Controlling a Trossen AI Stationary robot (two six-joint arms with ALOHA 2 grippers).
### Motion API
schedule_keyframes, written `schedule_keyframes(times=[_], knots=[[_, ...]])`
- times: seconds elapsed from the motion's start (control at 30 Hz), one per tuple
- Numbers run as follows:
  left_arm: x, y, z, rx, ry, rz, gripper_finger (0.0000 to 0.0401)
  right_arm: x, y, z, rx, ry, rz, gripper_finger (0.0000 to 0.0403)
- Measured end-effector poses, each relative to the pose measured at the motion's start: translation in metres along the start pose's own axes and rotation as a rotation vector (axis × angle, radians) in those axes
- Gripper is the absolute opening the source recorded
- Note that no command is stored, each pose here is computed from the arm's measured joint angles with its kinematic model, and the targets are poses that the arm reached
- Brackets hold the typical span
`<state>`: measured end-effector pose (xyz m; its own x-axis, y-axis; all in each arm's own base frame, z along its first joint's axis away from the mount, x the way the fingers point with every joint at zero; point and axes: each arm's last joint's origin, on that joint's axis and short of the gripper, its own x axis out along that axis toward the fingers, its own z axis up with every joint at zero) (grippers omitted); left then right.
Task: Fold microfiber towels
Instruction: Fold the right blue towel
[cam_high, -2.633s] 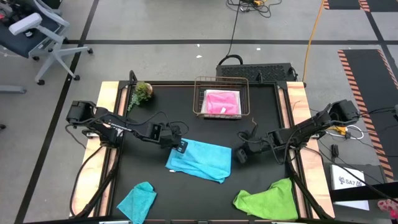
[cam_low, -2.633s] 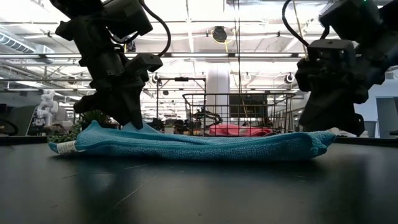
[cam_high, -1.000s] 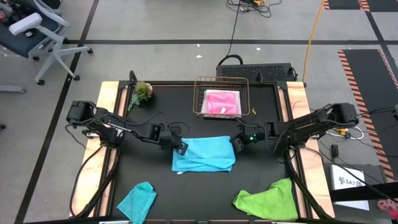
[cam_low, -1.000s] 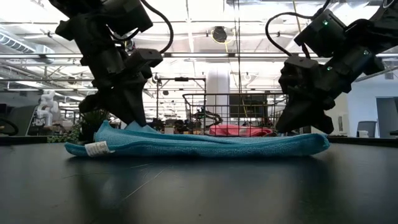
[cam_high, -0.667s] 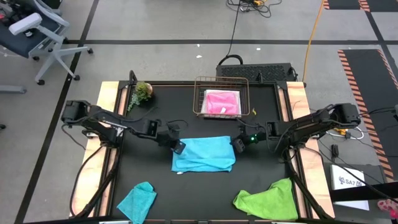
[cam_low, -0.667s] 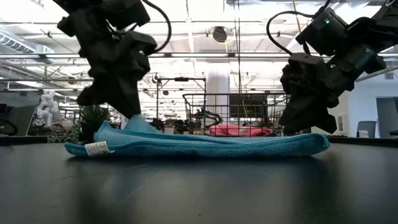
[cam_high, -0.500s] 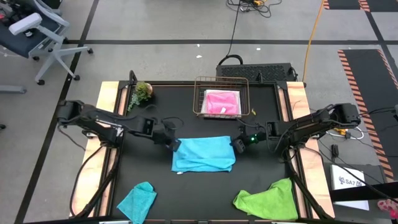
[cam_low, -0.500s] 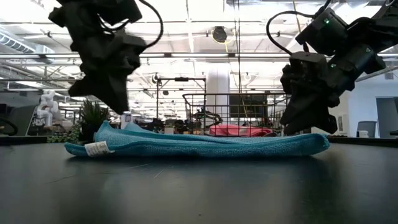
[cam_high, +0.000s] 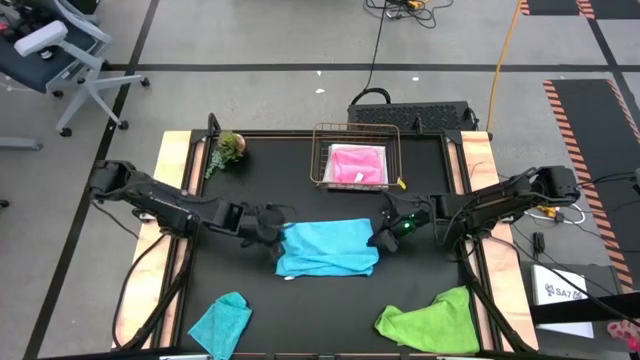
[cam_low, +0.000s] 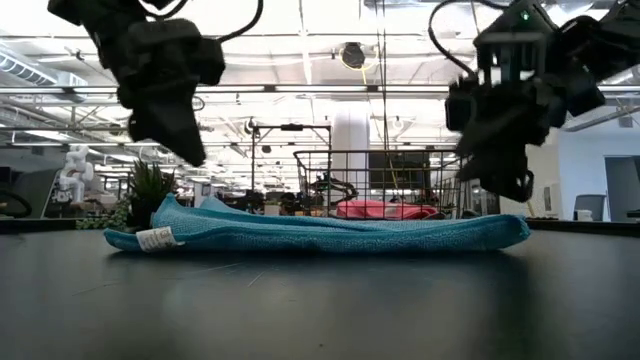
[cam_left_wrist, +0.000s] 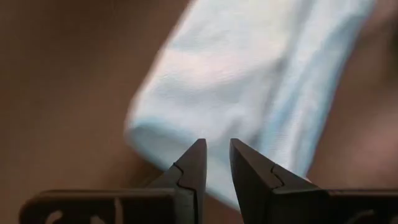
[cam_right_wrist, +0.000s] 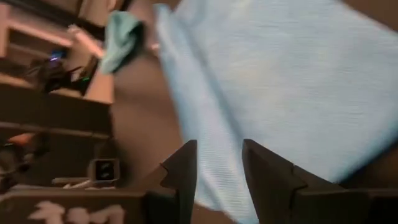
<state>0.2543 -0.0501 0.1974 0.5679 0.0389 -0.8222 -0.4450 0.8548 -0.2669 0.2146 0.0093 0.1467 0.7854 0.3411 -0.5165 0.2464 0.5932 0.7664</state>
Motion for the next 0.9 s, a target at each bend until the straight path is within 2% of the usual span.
schedule_keyframes(times=[0.2,0.33,0.43,0.53,0.63,0.73,0.9], knots=[[0.019,-0.024,-0.009,0.113,0.03,-0.052,0.0072,0.004,0.035,0.011,-0.102,0.068,0.1,0.0097],[0.022,-0.039,-0.003,0.201,0.067,-0.01,0.0072,0.003,0.061,0.019,-0.178,0.139,0.071,0.0088],[0.016,-0.048,0.006,0.305,0.089,0.108,0.0071,-0.001,0.077,0.02,-0.247,0.209,-0.004,0.0086],[0.012,-0.048,0.01,0.399,0.148,0.236,0.0071,-0.004,0.086,0.015,-0.356,0.266,-0.137,0.0086],[0.013,-0.055,0.014,0.442,0.154,0.238,0.0071,-0.006,0.087,0.005,-0.466,0.309,-0.274,0.0086],[0.019,-0.059,0.009,0.475,0.173,0.235,0.0071,-0.003,0.089,-0.004,-0.553,0.308,-0.349,0.0086],[0.029,-0.069,-0.005,0.527,0.205,0.235,0.0071,0.006,0.086,-0.018,-0.634,0.344,-0.448,0.0086]])
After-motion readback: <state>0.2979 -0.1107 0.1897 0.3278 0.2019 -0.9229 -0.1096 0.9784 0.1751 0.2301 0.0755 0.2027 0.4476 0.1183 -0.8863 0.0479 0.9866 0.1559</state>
